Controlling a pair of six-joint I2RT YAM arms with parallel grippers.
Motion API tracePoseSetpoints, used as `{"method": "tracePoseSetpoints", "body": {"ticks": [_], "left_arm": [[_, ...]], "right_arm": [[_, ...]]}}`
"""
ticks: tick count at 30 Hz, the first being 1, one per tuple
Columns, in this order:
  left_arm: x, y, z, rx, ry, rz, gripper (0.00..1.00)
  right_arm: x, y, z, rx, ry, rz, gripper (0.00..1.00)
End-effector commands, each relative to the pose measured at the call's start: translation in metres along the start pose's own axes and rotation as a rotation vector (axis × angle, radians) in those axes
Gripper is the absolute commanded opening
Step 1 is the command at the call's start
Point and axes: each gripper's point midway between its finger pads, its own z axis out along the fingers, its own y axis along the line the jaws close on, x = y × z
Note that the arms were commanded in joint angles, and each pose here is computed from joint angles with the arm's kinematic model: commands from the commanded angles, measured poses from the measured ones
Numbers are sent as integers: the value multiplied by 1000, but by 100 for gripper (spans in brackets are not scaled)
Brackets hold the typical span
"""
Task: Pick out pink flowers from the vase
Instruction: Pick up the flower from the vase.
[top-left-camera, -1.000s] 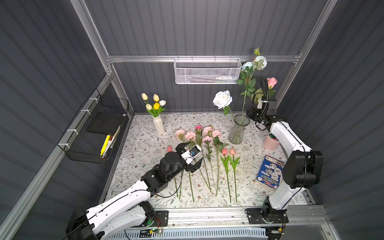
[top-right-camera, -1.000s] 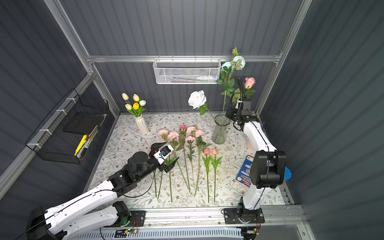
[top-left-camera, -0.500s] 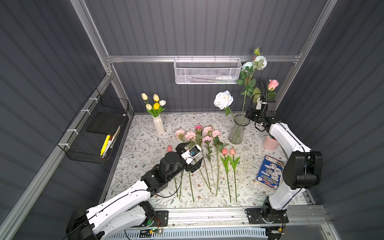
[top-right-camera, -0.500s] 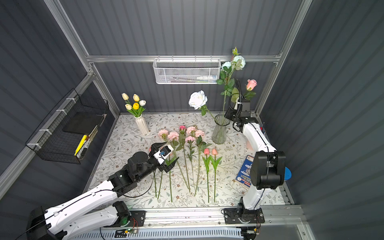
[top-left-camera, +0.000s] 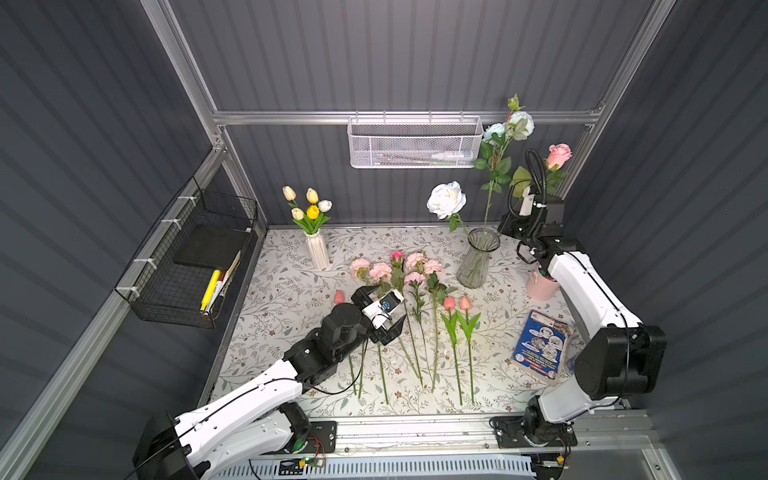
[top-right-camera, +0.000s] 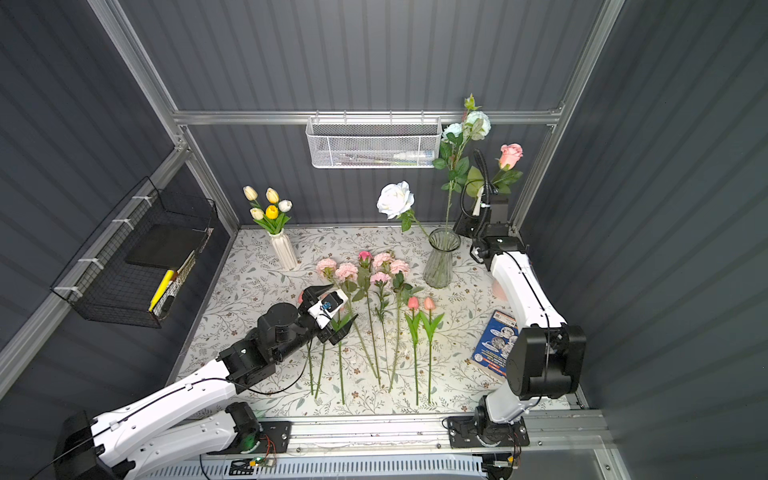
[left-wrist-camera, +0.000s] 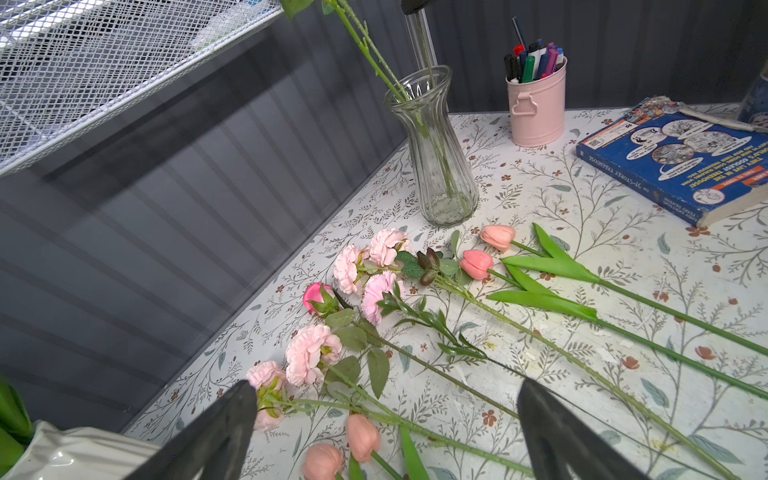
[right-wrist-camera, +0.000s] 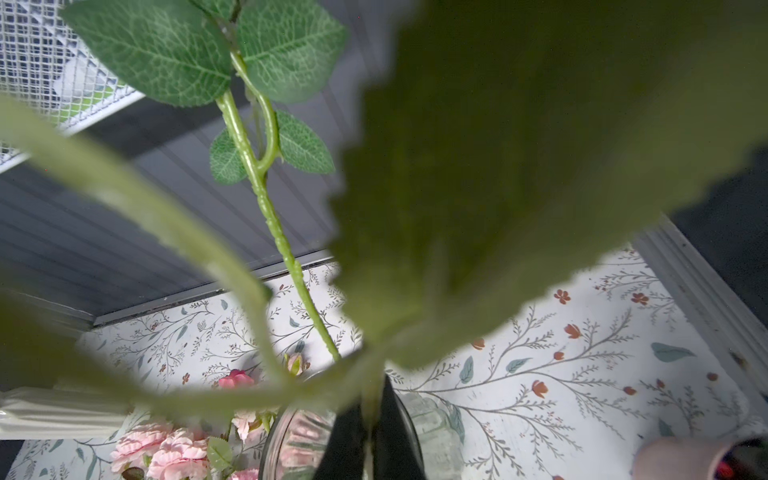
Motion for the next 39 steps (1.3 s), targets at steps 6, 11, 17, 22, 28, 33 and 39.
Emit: {"method": "tracePoseSetpoints", "body": {"ticks": [6,11,17,22,28,33,39], "left_arm": [[-2,6,-1,-30,9,6,99],[1,11,-1,-59,23,7,99],[1,14,-4,-76,25,2,99],[4,18,-4,-99,43,4,100],[5,23,-7,-127,45,6,99],[7,35,-11,-198,61,8,99],[8,55,-19,-310,80,11,99]], "right_arm": [[-44,8,-37,42,-119,-94,0],[-74,18,-65,42,-201,-116,0],[-104,45,-107,14,-295,-164,0],[-116,68,-140,-25,-342,-169,0],[-113,90,-172,-17,-379,-275,0],[-107,101,-195,-25,-397,-343,0],[-84,125,-218,-63,-369,-486,0]]}}
